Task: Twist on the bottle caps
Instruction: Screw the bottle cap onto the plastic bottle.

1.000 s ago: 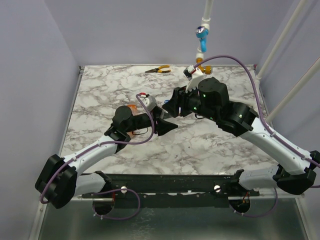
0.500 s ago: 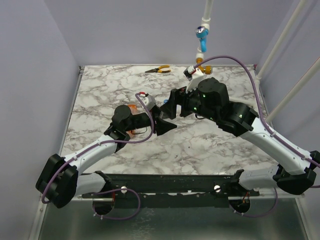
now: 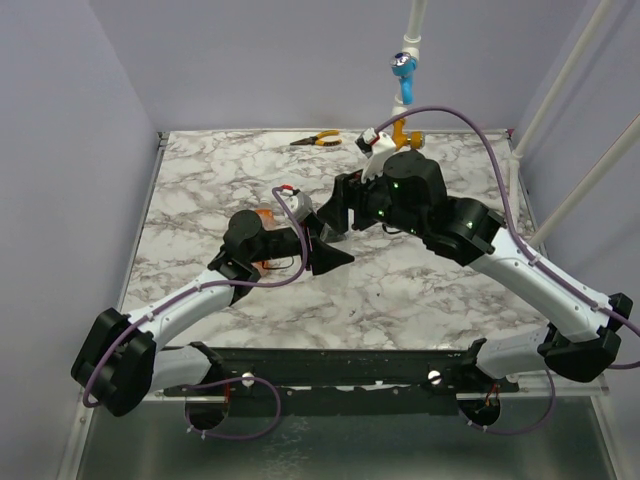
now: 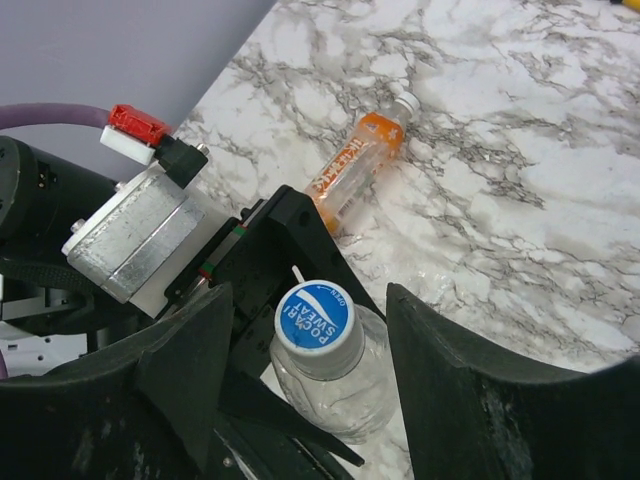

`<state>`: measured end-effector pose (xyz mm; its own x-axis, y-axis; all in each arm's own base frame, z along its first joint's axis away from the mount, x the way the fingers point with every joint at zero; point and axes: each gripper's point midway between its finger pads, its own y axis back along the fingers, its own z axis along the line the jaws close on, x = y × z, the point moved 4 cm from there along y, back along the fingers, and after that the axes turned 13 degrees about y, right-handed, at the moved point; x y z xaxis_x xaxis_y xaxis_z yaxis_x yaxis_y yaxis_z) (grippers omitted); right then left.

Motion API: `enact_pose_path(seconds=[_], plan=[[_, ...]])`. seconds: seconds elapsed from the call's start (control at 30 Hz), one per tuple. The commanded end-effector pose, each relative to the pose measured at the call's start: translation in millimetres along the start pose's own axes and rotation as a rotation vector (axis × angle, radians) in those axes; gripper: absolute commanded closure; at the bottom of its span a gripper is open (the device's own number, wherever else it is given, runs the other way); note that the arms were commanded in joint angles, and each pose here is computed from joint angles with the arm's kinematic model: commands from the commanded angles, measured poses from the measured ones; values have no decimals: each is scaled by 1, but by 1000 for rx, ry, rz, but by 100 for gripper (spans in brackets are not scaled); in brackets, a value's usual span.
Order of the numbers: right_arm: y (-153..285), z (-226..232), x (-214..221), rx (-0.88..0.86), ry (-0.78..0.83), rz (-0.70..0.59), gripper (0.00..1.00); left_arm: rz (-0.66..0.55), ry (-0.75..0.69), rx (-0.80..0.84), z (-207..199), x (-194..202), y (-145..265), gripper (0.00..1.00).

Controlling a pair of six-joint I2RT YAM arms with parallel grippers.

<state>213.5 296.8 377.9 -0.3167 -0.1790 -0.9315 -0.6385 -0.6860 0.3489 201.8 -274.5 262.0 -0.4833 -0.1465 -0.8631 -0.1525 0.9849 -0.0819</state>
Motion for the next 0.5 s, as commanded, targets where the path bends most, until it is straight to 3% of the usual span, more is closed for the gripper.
enact_pose_path(seconds=[0.0,0.47], plan=[[2,6,0,-40,29,18,35,-24,-54,66,-16,-17,1,71],[0,1,2,-8,30,22,54,-23,-47,59,-14,-16,0,71]])
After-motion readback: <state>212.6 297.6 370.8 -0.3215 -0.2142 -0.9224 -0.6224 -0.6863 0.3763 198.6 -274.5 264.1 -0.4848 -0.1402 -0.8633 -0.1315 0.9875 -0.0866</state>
